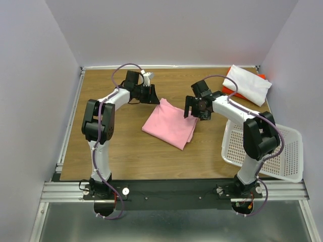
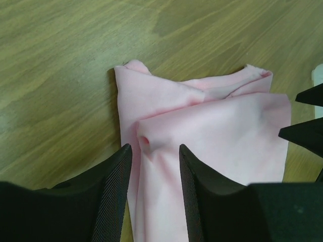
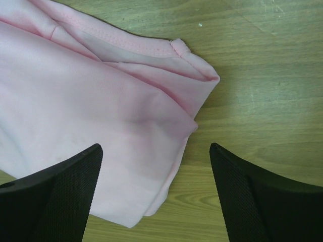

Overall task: Fold and stack the t-shirts
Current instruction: Neatly place the folded tshirt to the corner

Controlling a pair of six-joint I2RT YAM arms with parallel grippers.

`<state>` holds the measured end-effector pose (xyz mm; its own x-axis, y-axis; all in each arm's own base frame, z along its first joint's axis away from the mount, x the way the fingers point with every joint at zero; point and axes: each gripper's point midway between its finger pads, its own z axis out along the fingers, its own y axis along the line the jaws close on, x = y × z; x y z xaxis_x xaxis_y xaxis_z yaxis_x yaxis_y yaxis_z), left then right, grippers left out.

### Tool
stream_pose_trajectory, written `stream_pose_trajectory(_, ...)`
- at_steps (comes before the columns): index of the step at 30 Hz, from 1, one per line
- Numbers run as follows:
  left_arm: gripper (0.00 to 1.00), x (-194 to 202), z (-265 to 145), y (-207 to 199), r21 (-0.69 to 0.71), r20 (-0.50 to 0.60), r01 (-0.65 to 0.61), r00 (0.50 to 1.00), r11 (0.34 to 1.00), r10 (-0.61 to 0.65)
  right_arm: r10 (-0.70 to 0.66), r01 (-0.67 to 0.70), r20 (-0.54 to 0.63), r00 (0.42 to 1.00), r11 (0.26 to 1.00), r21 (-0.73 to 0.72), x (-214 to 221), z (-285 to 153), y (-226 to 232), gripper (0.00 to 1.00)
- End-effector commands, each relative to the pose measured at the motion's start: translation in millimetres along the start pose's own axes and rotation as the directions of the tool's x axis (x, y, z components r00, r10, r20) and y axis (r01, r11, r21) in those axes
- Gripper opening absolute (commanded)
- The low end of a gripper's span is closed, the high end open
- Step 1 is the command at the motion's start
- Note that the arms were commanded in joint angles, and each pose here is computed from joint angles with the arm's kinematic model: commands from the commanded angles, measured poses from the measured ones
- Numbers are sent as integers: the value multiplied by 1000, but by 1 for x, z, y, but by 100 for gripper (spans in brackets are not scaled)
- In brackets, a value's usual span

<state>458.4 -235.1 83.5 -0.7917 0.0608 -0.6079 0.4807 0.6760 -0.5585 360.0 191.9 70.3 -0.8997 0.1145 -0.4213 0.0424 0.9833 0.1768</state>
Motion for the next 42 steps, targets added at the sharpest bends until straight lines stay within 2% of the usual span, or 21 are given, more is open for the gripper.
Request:
stream_pose_trajectory(1,50,19,-8,3,-31,-46,-33,998,999,31,22,-21,15,1000,998,-58,-1,-12,3,95)
stream_pose_trajectory(5,61,40,-15,7,-62,-74,-26,997,998,21,35,-36,-14,999,992,-123,13,-14,3,98)
stream_pose_trajectory(11,61,59,-15,15,-93,-104,-15,995,996,5,46,-60,-60,997,968,-244,25,-11,10,99)
stream_pose_trajectory(16,60,66,-13,17,-88,-122,-10,993,996,-1,58,-84,-98,993,954,-289,37,-5,8,99)
stream_pose_trajectory(22,49,81,-13,19,-80,-157,2,988,997,-15,68,-110,-139,988,938,-328,48,1,7,99)
stream_pose_trajectory(26,39,96,-14,19,-82,-183,21,982,996,-36,77,-131,-163,984,928,-349,57,5,7,99)
stream_pose_trajectory(29,23,109,-17,21,-107,-206,45,976,993,-66,86,-152,-189,978,916,-372,66,8,7,99)
stream_pose_trajectory(32,12,124,-21,23,-133,-225,75,969,988,-103,90,-168,-206,974,901,-399,73,10,9,98)
stream_pose_trajectory(38,4,148,-31,20,-158,-255,121,954,980,-159,102,-200,-242,965,882,-427,92,22,10,96)
stream_pose_trajectory(42,2,161,-34,19,-166,-268,152,944,974,-193,100,-206,-252,963,875,-439,96,33,11,94)
